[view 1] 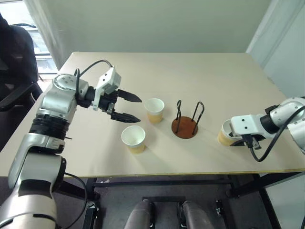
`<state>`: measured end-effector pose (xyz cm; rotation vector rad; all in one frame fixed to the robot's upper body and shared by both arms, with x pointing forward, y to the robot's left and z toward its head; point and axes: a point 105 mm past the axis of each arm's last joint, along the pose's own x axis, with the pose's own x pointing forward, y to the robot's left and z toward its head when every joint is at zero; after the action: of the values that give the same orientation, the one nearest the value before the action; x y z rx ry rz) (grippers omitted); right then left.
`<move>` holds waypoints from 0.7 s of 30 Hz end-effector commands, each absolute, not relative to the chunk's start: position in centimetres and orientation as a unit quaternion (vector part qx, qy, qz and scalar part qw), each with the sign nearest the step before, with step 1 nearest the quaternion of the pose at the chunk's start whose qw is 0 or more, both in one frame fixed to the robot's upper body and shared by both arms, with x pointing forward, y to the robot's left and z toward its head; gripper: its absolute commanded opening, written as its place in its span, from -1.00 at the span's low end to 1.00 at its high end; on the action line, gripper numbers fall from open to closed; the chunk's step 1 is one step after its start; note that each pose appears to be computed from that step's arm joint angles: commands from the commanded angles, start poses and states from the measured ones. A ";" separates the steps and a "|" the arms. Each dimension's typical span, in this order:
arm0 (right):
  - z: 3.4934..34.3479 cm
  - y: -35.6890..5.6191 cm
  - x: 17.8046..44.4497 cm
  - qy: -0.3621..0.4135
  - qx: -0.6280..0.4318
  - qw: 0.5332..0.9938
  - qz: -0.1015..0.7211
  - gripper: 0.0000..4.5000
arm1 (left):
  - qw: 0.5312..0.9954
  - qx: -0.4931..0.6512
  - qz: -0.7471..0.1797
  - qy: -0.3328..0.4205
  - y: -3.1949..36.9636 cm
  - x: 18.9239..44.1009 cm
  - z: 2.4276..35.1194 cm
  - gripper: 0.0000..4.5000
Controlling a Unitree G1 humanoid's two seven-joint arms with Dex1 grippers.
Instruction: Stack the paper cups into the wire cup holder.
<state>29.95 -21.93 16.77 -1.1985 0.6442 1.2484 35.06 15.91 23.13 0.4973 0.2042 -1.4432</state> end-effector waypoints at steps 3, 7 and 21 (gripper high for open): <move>18.2 -22.1 30.2 0.267 -0.536 0.595 0.536 -0.99 | 0.714 0.235 -0.655 0.078 16.6 34.6 24.1 1.00; 18.6 -22.4 30.2 0.271 -0.540 0.587 0.538 -0.99 | 0.715 0.235 -0.654 0.079 16.7 34.6 24.1 1.00; 27.3 -19.4 32.6 0.174 -0.553 0.641 0.503 -0.99 | 0.716 0.235 -0.651 0.088 17.0 34.7 23.5 1.00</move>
<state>32.66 -19.73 26.04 -1.2626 0.4347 1.1555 35.05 16.71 22.54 0.4978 0.2241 -1.4241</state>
